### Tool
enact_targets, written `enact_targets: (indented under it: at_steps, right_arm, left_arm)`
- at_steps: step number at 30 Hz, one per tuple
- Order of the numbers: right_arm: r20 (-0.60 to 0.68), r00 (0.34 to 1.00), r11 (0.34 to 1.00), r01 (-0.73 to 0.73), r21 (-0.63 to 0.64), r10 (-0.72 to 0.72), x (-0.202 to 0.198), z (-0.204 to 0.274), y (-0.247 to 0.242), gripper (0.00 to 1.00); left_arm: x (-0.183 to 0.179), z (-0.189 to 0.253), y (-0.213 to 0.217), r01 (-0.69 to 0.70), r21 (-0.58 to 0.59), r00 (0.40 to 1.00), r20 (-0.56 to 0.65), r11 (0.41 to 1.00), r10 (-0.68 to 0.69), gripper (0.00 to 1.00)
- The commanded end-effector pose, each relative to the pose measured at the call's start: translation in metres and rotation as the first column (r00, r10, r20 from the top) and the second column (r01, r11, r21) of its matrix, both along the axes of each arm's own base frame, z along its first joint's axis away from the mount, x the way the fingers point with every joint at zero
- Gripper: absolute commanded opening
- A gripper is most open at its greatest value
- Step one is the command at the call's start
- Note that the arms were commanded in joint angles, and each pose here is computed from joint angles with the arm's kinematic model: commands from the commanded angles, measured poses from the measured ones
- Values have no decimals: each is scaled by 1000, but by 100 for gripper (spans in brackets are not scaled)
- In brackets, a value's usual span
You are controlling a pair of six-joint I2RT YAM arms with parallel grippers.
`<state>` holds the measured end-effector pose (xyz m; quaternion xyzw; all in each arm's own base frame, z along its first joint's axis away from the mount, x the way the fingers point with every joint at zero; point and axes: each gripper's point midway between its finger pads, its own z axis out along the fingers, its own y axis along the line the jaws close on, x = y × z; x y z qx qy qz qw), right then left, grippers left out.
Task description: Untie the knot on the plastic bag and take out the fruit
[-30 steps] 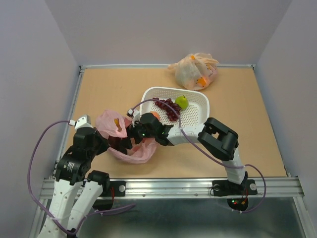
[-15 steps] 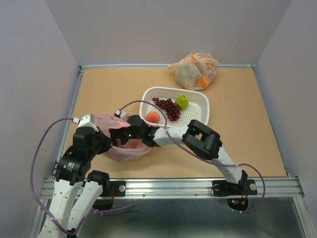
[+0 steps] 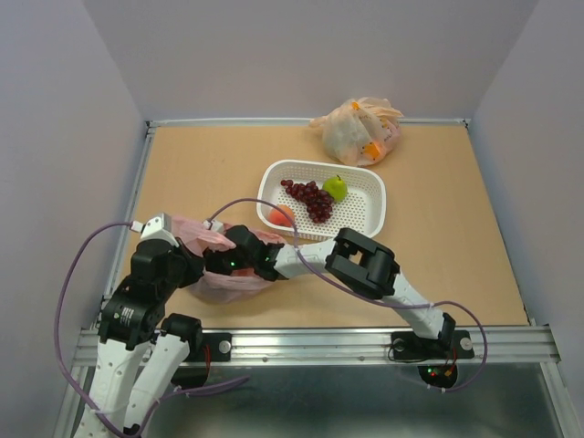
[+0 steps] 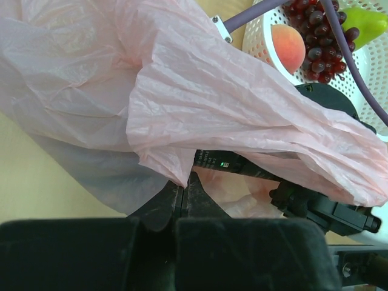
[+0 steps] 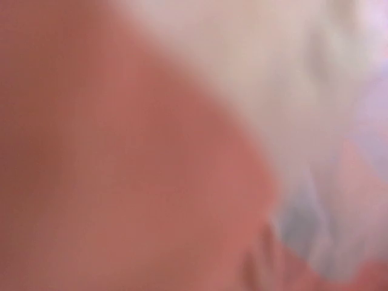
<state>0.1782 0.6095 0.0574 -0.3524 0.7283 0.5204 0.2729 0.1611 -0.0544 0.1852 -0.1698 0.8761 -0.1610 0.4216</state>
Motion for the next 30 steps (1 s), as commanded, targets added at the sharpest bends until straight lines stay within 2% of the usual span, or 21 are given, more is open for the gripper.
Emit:
enact_targets:
  at_steps: [1,3,4,10,20,24,30]
  right_arm:
    - [78,996,998,28,49,-32,8,39,1,29]
    - [108,993,998,48,36,-51,11,39,-8,19]
    - [124,991,998,51,49,-56,11,51,-11,11]
    - [193,977,996,85,26,-88,13,68,-36,0]
    - [286,949,987,151,-48,-132,13,81,-88,1]
    - [324,929,980,199,-27,-180,15,104,-111,0]
    - [393,861,944,322,70,-323,33,164,-137,0]
  left_arm:
    - [0,-3,9,-35,31,999,-5,999,36,0]
    - [1,-2,16,-74,53,997,-3,996,75,0]
    - [1,-1,18,-88,56,996,-1,995,88,0]
    - [6,10,34,-179,87,984,28,980,177,0]
    - [13,13,42,-237,107,971,45,966,233,0]
    - [16,10,41,-232,102,972,46,967,229,0]
    - [16,3,35,-210,82,977,41,974,207,0]
